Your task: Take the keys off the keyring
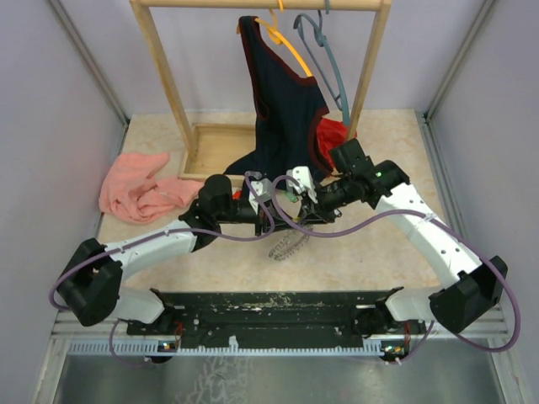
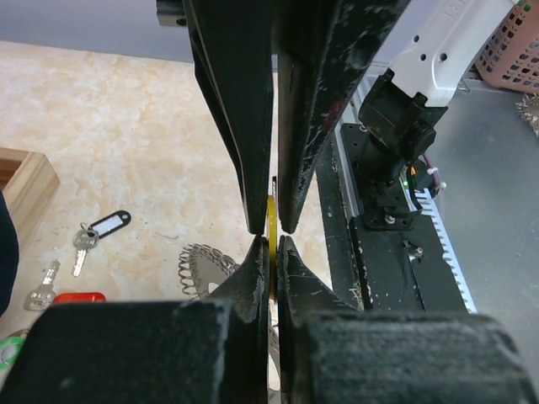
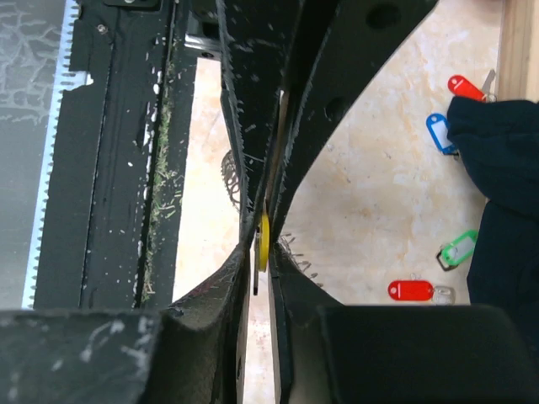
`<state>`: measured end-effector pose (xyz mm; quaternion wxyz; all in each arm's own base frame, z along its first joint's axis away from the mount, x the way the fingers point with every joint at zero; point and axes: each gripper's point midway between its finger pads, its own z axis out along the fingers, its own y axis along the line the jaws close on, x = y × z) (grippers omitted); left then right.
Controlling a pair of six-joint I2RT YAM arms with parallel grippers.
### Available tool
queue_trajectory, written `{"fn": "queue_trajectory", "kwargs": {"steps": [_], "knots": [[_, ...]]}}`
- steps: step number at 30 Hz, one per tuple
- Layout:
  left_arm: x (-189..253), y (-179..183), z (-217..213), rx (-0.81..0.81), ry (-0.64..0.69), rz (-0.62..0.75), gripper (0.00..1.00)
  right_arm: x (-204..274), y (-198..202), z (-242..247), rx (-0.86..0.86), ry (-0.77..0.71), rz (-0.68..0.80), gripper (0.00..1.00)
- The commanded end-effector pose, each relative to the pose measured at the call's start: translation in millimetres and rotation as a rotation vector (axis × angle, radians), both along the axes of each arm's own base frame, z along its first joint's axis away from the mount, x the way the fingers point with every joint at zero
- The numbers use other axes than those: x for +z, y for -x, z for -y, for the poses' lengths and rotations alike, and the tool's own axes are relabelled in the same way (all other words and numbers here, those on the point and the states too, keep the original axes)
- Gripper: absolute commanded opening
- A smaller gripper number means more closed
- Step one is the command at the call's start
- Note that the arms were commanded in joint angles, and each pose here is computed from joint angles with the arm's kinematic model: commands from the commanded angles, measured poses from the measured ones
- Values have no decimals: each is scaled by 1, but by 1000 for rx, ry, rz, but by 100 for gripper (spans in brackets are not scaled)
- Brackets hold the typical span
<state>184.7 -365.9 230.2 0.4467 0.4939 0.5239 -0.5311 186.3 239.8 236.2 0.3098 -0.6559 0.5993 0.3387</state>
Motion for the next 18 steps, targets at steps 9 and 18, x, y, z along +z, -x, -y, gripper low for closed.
{"fn": "queue_trajectory", "kwargs": {"steps": [9, 18], "knots": [[28, 8, -14, 51, 115, 73, 0, 53, 0, 1, 5, -216, 50, 50], [75, 14, -34, 142, 357, 125, 0, 59, 13, 4, 69, -469, -15, 52]]}}
